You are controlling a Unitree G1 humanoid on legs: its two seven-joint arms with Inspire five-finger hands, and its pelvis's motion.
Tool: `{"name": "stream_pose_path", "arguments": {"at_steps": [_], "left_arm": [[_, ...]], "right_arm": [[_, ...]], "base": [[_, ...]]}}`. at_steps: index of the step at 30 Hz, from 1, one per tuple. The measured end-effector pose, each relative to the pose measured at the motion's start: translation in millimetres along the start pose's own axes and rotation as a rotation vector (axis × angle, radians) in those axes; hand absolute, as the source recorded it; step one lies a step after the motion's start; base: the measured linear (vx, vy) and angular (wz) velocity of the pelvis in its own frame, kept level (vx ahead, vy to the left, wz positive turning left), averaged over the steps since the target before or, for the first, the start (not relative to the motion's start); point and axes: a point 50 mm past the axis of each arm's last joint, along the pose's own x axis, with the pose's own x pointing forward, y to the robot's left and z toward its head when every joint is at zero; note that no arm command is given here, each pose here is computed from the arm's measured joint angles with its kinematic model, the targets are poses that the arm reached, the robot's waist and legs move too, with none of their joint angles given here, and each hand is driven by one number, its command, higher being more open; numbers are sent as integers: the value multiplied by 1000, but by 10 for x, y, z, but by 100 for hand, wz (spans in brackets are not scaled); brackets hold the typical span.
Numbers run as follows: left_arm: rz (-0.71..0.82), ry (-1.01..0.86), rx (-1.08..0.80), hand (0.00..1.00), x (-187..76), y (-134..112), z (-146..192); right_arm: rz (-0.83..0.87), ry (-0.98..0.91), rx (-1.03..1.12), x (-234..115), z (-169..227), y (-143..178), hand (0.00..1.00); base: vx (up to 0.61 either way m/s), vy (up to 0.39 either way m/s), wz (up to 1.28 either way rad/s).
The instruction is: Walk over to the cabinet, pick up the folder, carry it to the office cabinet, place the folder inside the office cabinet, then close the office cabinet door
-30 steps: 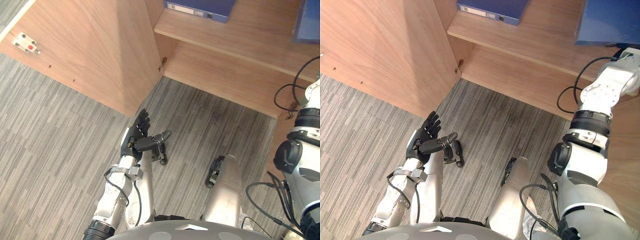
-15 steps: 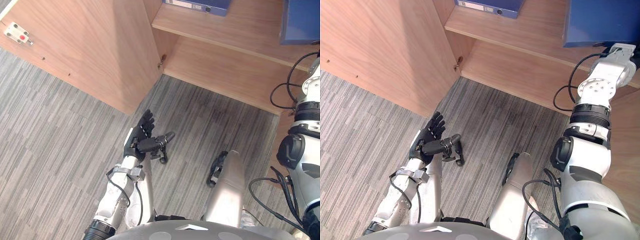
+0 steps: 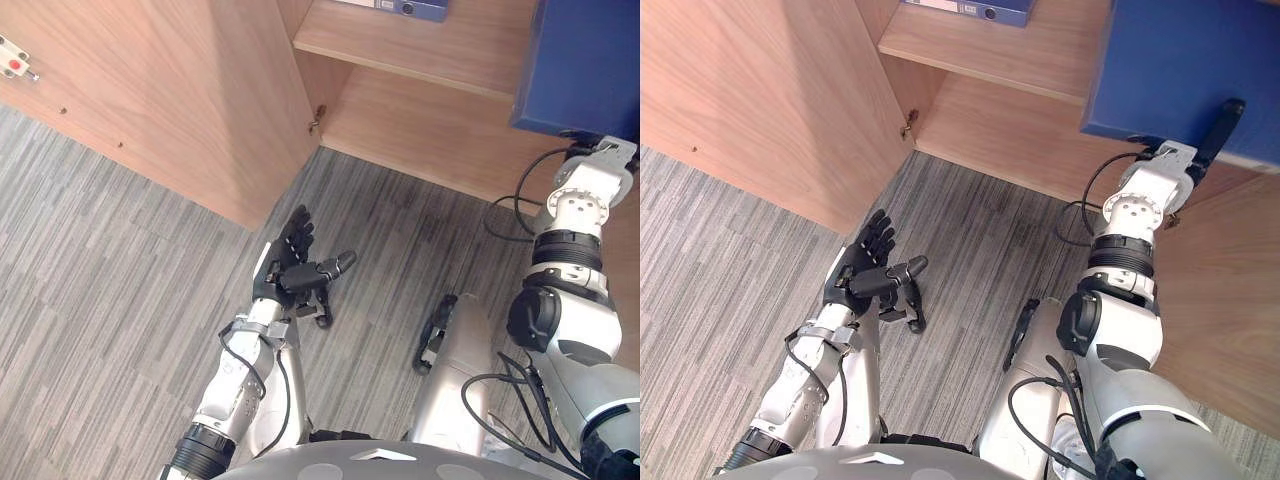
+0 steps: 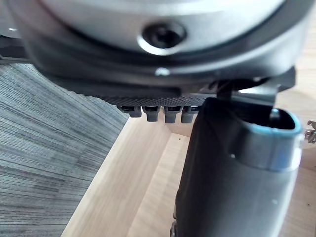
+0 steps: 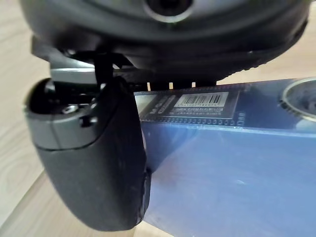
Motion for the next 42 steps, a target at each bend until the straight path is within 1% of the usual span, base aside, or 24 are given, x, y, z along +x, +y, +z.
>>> {"name": "stream_pose_path", "arguments": {"at_steps": [11,16,21,22,24,25,31,34,42], "left_arm": [[-7,-5,0,100,16,-12,12],[-18,2,-4,100,3,-13,-4],[-31,32,8,100,-53,40,-39],[-45,40,5,100,-62,40,-48],[-42,52,-6,100,-86,48,-74],[-46,59,-8,100,-96,46,-87],[-60,84,-17,100,-132,36,-132],[-72,95,-24,100,-149,27,-155],[-105,119,-28,100,-173,-10,-194]], "right_arm": [[-69,2,33,-47,-27,-299,0],[-66,3,50,-62,-25,-269,0],[11,-15,67,-81,49,-64,0],[40,-28,66,-68,100,43,0],[69,-32,70,-66,129,158,0],[100,-34,67,-68,153,277,0],[215,-25,3,-102,182,685,0],[221,-21,-13,-95,161,751,0],[193,33,-86,-70,11,730,0]], "base": [[-12,6,-1],[-2,7,1],[29,42,1],[37,56,-2],[32,50,-2],[33,47,-1],[6,8,0],[0,0,0],[-5,32,2]]}}
